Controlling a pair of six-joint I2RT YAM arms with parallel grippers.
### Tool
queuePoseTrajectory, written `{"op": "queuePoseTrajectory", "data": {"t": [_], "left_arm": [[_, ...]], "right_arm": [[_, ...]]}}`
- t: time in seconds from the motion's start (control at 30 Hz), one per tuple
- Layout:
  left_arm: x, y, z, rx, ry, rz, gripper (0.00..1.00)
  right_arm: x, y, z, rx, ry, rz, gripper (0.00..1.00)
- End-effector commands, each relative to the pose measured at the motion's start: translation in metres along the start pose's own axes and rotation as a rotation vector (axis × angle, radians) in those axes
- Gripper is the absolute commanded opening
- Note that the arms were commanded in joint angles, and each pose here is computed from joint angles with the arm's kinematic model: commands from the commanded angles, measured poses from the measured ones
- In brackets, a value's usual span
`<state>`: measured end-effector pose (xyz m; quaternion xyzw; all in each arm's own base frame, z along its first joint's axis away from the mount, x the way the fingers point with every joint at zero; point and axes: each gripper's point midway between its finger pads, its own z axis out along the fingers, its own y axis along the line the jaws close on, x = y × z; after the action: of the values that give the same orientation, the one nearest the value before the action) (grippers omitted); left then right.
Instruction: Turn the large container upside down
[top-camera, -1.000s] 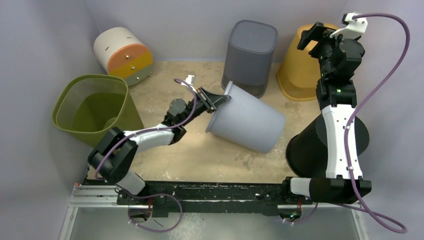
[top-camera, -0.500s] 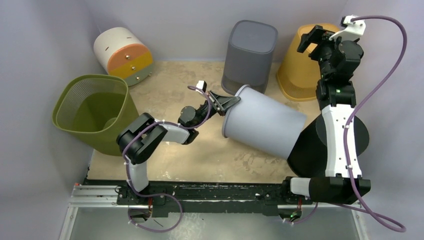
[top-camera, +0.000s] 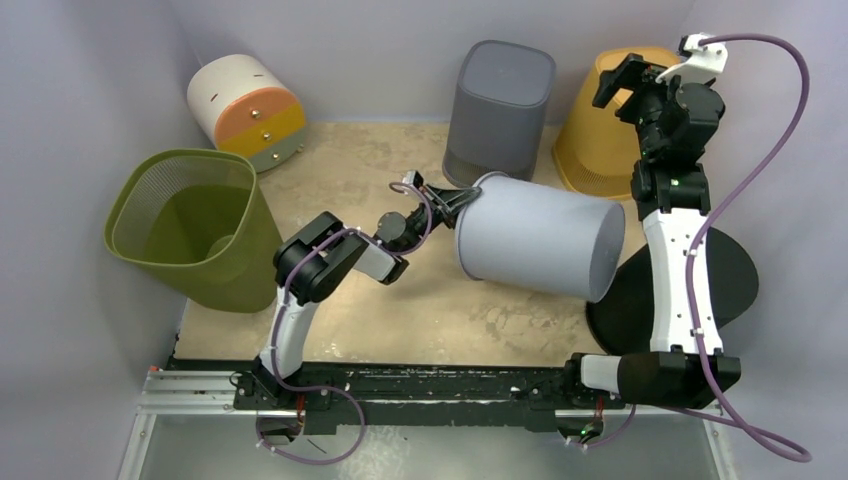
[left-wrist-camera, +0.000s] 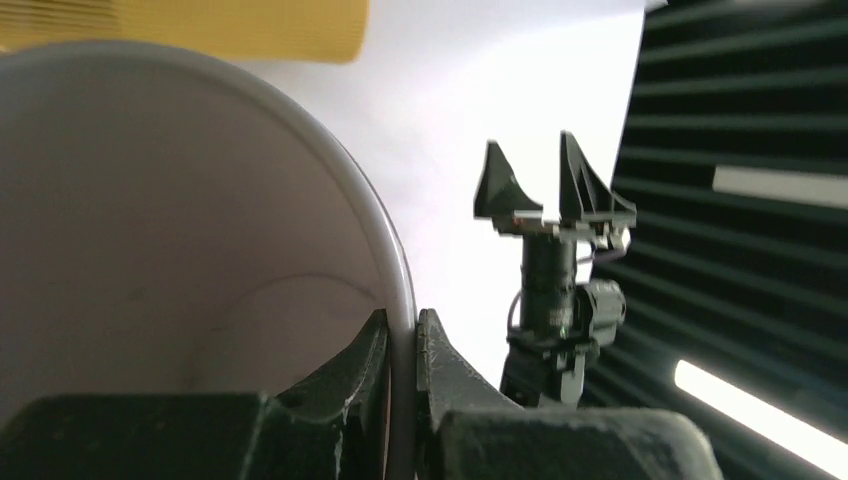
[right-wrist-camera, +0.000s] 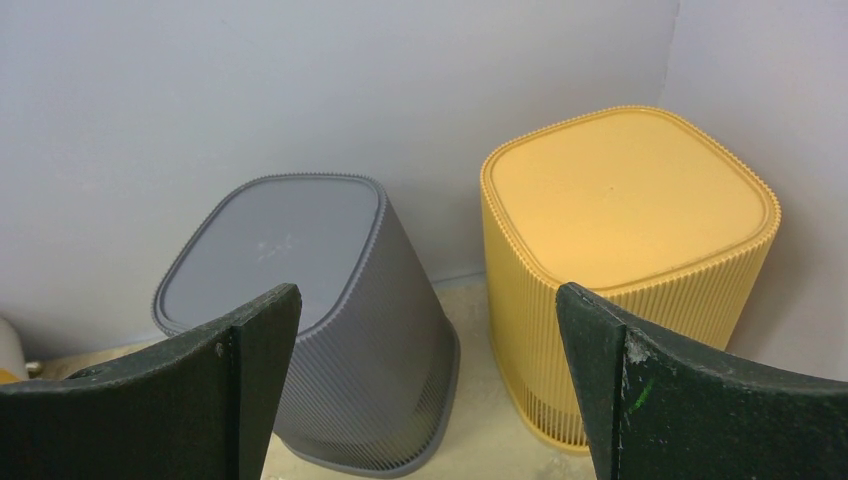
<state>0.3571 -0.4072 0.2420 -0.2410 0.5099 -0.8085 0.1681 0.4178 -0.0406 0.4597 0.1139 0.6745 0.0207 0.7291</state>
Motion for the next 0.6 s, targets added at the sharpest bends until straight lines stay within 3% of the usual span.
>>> {"op": "queuePoseTrajectory", "data": {"t": [0.0,0.37,0.57], "left_arm": [[-0.025,-0.007,-0.027,0.095,-0.027,-0.022,0.00],[-0.100,0.039,-0.079,-0.077,-0.138,0.082,0.00],[-0.112,0.051,-0.087,-0.108,-0.130,0.104,0.24]], "right_arm": [[-0.020,0.007,-0.006,-0.036,-0.071,0.009,1.00],[-0.006,0.010,-0.003,-0.060,-0.046,0.020,1.00],[-0.003,0.009,-0.002,-0.057,-0.038,0.013,1.00]]}}
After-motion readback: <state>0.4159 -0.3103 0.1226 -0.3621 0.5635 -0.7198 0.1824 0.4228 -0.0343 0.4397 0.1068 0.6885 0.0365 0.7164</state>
